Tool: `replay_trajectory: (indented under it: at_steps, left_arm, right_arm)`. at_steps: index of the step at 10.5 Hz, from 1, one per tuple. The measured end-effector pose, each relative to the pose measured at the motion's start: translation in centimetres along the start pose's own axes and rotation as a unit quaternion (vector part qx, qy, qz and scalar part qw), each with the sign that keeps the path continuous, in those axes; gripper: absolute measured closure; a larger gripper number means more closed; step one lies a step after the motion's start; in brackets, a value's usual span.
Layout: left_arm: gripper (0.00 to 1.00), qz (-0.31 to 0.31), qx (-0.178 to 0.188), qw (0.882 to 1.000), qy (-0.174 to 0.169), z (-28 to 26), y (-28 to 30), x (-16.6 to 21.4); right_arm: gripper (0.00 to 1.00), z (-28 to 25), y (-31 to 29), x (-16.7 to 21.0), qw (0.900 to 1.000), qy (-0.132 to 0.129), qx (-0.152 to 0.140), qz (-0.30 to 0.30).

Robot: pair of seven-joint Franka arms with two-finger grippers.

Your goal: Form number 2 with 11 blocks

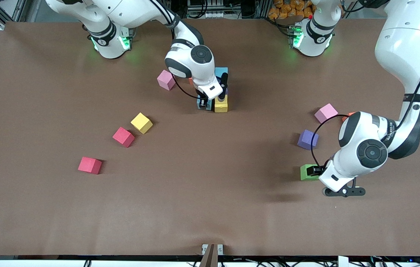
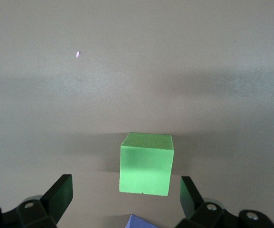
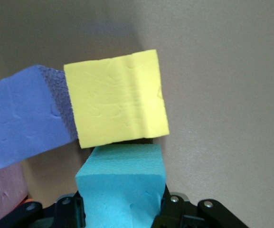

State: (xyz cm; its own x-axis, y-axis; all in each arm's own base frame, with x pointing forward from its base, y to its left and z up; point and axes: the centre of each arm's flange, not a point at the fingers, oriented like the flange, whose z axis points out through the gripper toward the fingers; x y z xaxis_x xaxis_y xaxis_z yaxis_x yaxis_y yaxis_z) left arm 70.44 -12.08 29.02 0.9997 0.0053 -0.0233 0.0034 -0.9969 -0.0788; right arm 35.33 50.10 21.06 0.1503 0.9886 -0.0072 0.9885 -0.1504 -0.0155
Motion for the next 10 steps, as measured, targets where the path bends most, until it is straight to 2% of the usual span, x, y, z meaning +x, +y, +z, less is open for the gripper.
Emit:
replay_trajectory:
  at_steps: [10]
  left_arm:
    - [0.0, -0.003, -0.021, 1.0, -0.014, 3.6, 0.6, 0.1]
  right_arm:
    - [0.46, 0.9, 0.7, 0.5, 1.0, -0.003, -0.004, 0.004]
